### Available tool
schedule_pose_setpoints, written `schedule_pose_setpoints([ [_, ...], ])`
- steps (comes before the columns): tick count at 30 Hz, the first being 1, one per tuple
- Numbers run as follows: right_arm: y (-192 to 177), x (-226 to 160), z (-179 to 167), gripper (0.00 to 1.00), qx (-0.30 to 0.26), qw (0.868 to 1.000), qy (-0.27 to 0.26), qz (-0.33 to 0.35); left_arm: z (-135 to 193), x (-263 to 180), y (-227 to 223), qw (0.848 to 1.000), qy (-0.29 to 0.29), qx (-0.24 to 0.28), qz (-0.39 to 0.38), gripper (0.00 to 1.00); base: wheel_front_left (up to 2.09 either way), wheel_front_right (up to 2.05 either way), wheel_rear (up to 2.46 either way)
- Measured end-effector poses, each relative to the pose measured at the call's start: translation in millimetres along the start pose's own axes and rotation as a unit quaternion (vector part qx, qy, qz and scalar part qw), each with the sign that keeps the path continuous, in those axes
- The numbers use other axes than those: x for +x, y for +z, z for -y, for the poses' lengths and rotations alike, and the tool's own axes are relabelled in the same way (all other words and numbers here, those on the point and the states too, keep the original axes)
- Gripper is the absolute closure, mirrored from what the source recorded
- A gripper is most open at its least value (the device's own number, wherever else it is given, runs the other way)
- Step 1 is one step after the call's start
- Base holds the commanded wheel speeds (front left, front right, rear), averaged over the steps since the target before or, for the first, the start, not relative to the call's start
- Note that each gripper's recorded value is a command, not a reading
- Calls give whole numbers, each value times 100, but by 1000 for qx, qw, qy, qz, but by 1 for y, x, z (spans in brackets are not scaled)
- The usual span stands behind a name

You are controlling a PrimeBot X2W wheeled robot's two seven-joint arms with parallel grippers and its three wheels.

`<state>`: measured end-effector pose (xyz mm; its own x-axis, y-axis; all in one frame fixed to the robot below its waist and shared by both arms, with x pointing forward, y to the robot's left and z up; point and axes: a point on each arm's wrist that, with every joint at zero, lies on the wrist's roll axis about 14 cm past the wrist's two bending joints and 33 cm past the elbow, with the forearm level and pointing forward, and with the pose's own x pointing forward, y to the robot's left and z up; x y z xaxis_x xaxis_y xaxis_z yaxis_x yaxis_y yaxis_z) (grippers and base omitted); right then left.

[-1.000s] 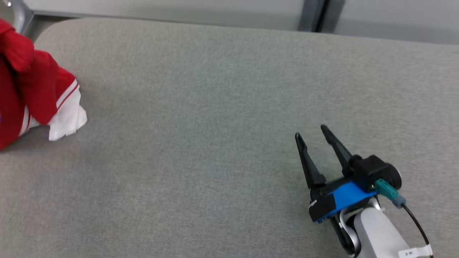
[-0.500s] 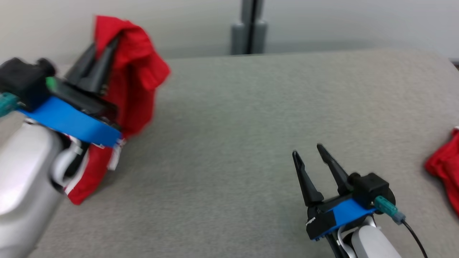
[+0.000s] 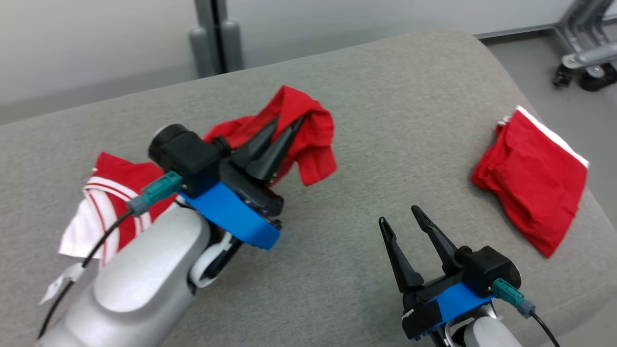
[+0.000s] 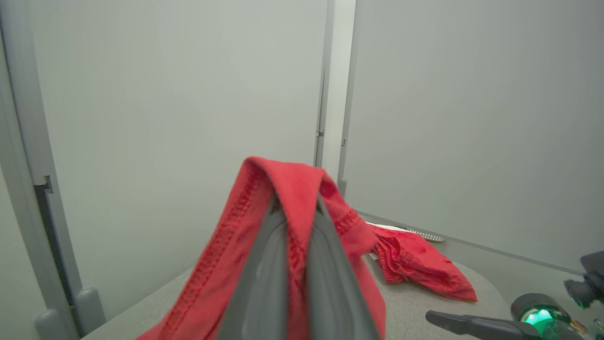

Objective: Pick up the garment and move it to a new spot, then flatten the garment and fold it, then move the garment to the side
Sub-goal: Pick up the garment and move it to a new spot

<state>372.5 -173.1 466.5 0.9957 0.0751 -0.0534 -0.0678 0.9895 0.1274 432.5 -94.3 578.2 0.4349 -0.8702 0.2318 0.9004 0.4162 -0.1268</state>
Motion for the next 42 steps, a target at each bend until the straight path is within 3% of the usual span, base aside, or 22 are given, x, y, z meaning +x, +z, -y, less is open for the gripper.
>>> schedule_pose_setpoints([
  [4,5,-8,8,0,-1,1000,-15,6,17,16,-7,1000,-19,-5,2,100,0,0,0],
  [5,4,-10,10,0,0,1000,-19,5,19,17,-12,1000,-20,-4,-3,73,0,0,0],
  [6,4,-12,11,0,0,1000,-21,6,19,17,-19,1000,-18,-2,-12,0,0,0,0],
  [10,7,-11,12,0,2,1000,-22,11,-6,-4,-47,998,28,3,-59,0,0,0,0],
  [16,9,-3,2,0,7,1000,-5,16,-61,-56,-52,987,139,13,-85,0,0,0,0],
  [20,11,2,-8,0,9,1000,11,20,-97,-113,-48,967,237,16,-92,0,0,0,0],
  [24,17,4,-14,0,7,999,21,28,-112,-175,-46,940,329,13,-94,0,0,0,0],
  [29,16,1,-19,0,1,999,28,26,-104,-251,-43,900,426,17,-87,0,0,0,0],
  [36,8,-2,-21,0,-5,999,31,15,-85,-308,-42,860,505,12,-65,0,0,0,0],
  [42,-3,-9,-19,0,-6,1000,27,-2,-54,-334,-66,845,527,-2,-89,0,0,0,0],
])
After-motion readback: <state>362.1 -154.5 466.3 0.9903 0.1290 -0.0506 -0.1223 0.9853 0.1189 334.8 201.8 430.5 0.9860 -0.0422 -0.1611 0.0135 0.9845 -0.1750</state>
